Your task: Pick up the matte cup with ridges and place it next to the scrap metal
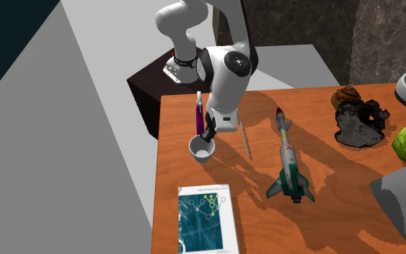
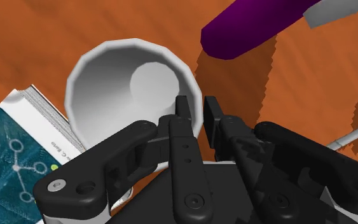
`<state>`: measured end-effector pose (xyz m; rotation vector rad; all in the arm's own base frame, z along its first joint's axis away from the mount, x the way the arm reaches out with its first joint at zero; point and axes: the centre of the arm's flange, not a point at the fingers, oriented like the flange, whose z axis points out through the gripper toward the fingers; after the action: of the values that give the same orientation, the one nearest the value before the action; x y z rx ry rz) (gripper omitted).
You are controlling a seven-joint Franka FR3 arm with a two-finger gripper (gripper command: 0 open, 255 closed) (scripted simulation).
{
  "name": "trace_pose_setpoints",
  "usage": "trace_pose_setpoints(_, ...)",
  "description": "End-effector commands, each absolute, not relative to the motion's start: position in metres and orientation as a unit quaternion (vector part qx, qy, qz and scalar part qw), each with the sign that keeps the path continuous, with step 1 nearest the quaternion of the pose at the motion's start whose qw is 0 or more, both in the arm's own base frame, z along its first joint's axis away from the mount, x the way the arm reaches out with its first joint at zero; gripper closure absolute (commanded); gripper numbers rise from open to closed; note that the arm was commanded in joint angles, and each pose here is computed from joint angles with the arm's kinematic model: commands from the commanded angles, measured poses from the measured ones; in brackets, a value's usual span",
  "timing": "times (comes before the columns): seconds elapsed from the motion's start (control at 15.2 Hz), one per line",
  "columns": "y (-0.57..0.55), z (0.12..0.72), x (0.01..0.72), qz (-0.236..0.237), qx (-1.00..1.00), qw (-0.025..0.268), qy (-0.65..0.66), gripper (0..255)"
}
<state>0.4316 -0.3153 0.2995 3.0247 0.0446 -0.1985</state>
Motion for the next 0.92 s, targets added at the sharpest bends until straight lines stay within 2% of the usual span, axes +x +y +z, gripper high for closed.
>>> trace_pose_setpoints(0.0,-0.315,0.309,0.431,-0.065,0.996,0.055,0.015,255)
trace_pose_setpoints(0.86,-0.315,0.378,0.431,-0.065,0.996,0.055,0.015,255)
